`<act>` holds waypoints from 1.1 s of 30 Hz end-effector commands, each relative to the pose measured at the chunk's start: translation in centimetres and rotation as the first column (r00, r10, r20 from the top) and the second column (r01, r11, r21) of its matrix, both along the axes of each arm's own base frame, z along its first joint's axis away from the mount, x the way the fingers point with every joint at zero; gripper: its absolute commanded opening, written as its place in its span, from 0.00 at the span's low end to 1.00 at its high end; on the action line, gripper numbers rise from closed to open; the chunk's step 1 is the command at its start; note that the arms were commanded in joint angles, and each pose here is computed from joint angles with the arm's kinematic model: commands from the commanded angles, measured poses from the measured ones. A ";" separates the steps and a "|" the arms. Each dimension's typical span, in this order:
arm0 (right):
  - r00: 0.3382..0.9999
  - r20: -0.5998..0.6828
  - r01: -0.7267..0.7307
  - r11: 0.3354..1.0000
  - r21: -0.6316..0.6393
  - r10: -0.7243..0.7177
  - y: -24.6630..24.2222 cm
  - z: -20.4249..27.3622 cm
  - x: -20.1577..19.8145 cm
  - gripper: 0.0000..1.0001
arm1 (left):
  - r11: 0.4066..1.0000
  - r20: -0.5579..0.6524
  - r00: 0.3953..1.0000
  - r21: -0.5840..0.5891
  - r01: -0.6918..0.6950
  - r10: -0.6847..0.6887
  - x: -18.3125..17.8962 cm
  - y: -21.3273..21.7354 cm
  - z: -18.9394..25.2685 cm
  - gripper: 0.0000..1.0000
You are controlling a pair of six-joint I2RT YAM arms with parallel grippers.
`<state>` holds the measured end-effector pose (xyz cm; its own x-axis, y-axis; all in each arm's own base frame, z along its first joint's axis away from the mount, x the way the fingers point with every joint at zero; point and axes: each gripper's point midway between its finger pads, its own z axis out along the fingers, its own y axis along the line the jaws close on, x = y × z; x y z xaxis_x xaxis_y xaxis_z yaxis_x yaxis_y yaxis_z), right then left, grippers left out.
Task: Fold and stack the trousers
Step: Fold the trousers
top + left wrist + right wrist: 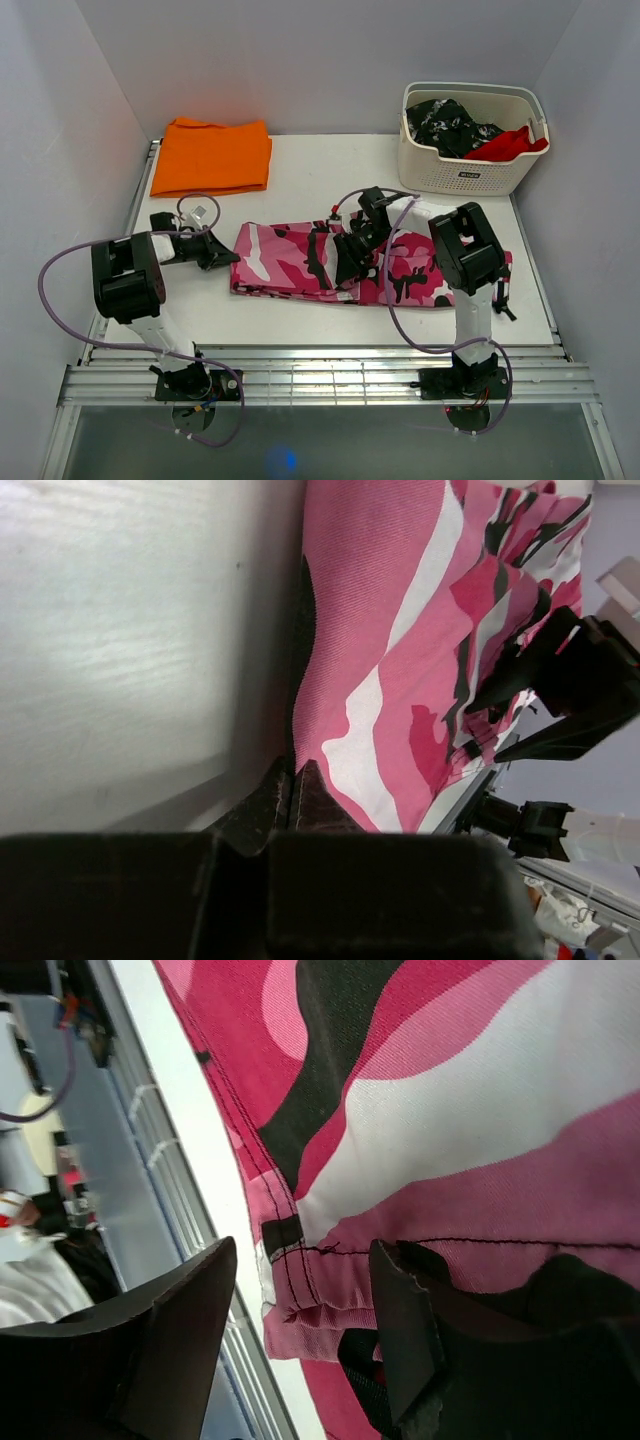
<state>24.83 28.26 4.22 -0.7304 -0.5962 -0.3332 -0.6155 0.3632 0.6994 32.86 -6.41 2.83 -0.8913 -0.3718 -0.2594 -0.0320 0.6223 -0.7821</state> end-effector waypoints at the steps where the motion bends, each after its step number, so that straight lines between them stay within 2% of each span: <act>1: 1.000 -0.012 0.002 0.996 -0.089 -0.003 -1.6 -3.3 -0.1 0.64 | 0.998 0.086 0.995 0.025 -0.057 0.055 0.8 3.0 3.0 0.00; 3: 1.000 0.012 -0.018 0.996 -0.085 0.019 -0.5 -3.1 0.4 0.67 | 0.997 0.102 0.992 0.026 -0.075 0.072 0.9 4.3 3.7 0.00; 4: 0.999 0.021 -0.022 0.997 -0.076 0.024 0.1 -2.7 0.7 0.73 | 0.998 0.111 0.992 0.032 -0.060 0.056 0.7 4.5 4.1 0.00; 8: 0.993 0.107 -0.065 0.995 0.072 0.057 4.0 2.9 2.5 0.85 | 0.995 0.159 0.986 0.075 -0.067 0.054 0.9 6.5 5.9 0.00; 10: 0.985 0.167 -0.078 0.985 0.156 0.051 5.5 6.8 3.8 0.86 | 0.993 0.159 0.986 0.091 -0.072 0.057 0.7 7.1 6.6 0.00; 14: 0.969 0.246 -0.064 0.983 0.173 0.020 4.6 9.8 4.9 0.86 | 0.986 0.228 0.973 0.147 -0.078 0.043 1.1 8.7 9.8 0.00; 20: 0.968 0.230 0.086 0.993 0.080 -0.103 -2.1 9.6 5.9 0.85 | 0.984 0.298 0.954 0.163 -0.076 0.024 1.4 8.7 16.0 0.00; 23: 0.945 0.218 0.236 0.970 0.061 -0.244 -6.9 10.0 7.6 0.86 | 0.989 0.334 0.942 0.130 -0.071 0.024 1.3 7.9 19.1 0.00; 25: 0.915 0.213 0.342 0.939 0.037 -0.342 -10.8 10.2 8.8 0.86 | 0.989 0.353 0.935 0.121 -0.082 0.035 1.2 7.6 20.6 0.00; 29: 0.846 0.184 0.518 0.853 -0.061 -0.501 -17.9 7.4 8.3 0.80 | 0.992 0.355 0.933 0.092 -0.086 0.049 1.3 6.5 22.4 0.00; 33: 0.792 0.197 0.605 0.785 -0.133 -0.578 -21.2 4.6 7.9 0.85 | 0.995 0.335 0.941 0.071 -0.070 0.043 1.4 5.7 22.3 0.00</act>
<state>33.53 8.30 10.16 -0.9028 -0.1317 -0.4093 -0.3597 0.7530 0.5510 34.57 0.60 22.66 -0.7386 -0.3820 -0.5555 0.1383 0.7206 -0.6794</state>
